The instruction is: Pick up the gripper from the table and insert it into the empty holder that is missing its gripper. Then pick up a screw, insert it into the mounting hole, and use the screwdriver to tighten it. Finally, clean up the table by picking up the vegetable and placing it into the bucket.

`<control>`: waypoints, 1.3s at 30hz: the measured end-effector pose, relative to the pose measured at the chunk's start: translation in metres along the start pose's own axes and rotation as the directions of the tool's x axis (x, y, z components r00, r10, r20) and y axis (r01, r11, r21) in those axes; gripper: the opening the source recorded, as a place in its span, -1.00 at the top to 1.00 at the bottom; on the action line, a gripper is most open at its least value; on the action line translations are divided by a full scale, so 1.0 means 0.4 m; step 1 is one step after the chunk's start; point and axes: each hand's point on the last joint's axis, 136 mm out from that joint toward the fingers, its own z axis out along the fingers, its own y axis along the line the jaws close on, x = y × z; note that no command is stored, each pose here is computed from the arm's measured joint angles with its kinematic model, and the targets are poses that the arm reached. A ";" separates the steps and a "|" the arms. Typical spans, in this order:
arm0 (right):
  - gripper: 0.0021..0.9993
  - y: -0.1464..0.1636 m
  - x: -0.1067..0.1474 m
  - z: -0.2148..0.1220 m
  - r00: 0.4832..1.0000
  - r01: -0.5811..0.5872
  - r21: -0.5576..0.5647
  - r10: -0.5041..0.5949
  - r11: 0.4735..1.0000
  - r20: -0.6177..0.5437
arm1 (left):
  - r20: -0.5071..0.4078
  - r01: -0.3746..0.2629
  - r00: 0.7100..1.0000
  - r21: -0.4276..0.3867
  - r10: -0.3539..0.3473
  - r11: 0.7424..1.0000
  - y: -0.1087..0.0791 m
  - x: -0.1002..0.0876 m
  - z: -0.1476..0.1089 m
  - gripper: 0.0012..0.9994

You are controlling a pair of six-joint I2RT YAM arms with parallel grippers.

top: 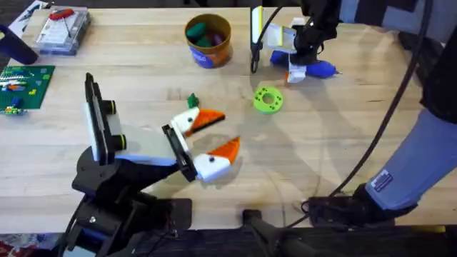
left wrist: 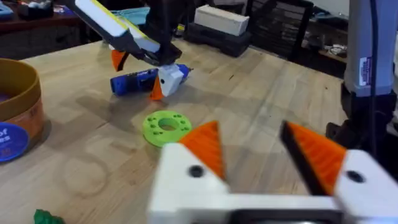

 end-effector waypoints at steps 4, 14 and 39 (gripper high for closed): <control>-0.98 0.005 0.000 -0.008 0.999 -0.051 -0.006 0.051 0.999 0.001 | 0.000 0.004 1.000 0.000 -0.004 1.000 0.000 0.000 0.000 -0.96; -0.98 -0.076 -0.051 -0.300 0.914 -0.394 0.193 0.361 0.899 0.185 | 0.105 0.037 0.994 -0.110 -0.025 0.993 0.049 -0.064 -0.009 -0.97; -0.98 0.193 0.009 -0.901 0.154 -0.960 -0.095 0.782 0.262 0.604 | -0.355 0.161 0.818 -0.613 -0.452 0.773 0.264 -0.198 -0.121 -0.97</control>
